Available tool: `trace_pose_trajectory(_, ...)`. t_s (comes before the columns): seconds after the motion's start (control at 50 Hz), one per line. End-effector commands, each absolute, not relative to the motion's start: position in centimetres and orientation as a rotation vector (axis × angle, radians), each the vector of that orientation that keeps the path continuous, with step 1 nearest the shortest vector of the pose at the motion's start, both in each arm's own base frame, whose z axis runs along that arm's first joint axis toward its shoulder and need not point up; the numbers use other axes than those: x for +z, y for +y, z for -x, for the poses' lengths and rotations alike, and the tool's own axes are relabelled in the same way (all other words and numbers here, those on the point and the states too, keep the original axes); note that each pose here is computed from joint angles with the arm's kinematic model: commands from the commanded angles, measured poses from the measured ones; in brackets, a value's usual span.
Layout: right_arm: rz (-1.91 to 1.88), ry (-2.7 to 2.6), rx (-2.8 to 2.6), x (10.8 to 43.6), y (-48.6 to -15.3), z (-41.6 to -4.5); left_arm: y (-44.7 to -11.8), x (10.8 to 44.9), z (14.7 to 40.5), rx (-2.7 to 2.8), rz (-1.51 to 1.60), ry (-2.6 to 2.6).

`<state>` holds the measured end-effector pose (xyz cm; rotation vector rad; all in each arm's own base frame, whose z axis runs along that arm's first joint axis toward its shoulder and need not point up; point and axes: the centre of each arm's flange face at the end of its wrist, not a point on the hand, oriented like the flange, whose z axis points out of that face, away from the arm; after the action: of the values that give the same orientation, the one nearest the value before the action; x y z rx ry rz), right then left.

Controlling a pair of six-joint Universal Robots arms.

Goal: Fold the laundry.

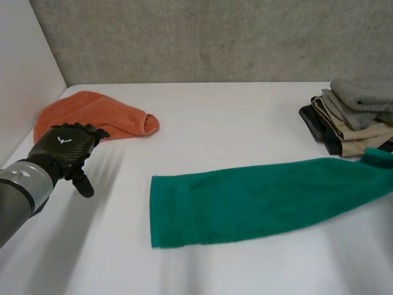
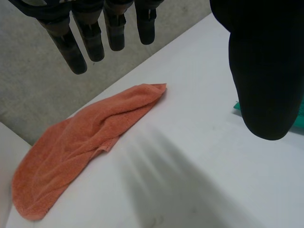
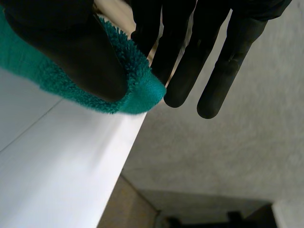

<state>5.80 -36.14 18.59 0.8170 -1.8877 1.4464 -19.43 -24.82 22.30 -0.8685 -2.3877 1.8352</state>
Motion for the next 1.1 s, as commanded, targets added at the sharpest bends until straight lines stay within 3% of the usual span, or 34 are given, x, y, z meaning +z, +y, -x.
trace_pose_trajectory(0.02,-1.170,-1.591,1.813,21.3,-32.2,-18.0,-24.5,22.2,19.6,1.818,0.856,-2.388)
trace_pose_trajectory(0.1,-1.471,-1.322,2.123,21.9,-26.2,-25.6,-24.2,22.5,19.7,1.823,0.846,-2.378)
trace_pose_trajectory(0.2,-1.901,-1.164,2.296,18.3,-17.7,-32.5,-23.8,22.2,19.8,1.803,0.842,-2.384)
trace_pose_trajectory(0.32,-2.183,-1.132,2.155,14.2,-13.4,-34.6,-23.4,21.7,19.9,1.778,0.852,-2.392)
trace_pose_trajectory(0.42,-2.157,-1.247,2.050,14.1,-13.9,-34.2,-23.2,21.6,20.1,1.772,0.859,-2.385)
trace_pose_trajectory(0.5,-1.923,-1.572,2.055,15.5,-16.0,-33.0,-23.2,21.6,20.2,1.771,0.865,-2.377)
trace_pose_trajectory(0.62,-1.484,-2.170,1.969,18.2,-19.4,-28.1,-23.0,21.6,20.4,1.769,0.870,-2.368)
trace_pose_trajectory(0.72,-1.374,-2.393,1.686,16.4,-21.2,-24.1,-22.8,21.2,20.6,1.755,0.879,-2.366)
trace_pose_trajectory(0.82,-1.364,-2.289,1.538,15.2,-23.0,-21.6,-22.7,20.9,20.7,1.748,0.882,-2.367)
trace_pose_trajectory(0.96,-1.337,-2.101,1.778,17.4,-23.4,-24.7,-22.7,21.0,20.6,1.753,0.879,-2.368)
trace_pose_trajectory(1.04,-1.339,-1.964,2.028,20.2,-21.4,-28.1,-22.6,21.5,20.4,1.769,0.870,-2.364)
trace_pose_trajectory(1.1,-1.356,-1.978,2.097,20.4,-20.2,-29.4,-22.5,21.8,20.2,1.780,0.858,-2.363)
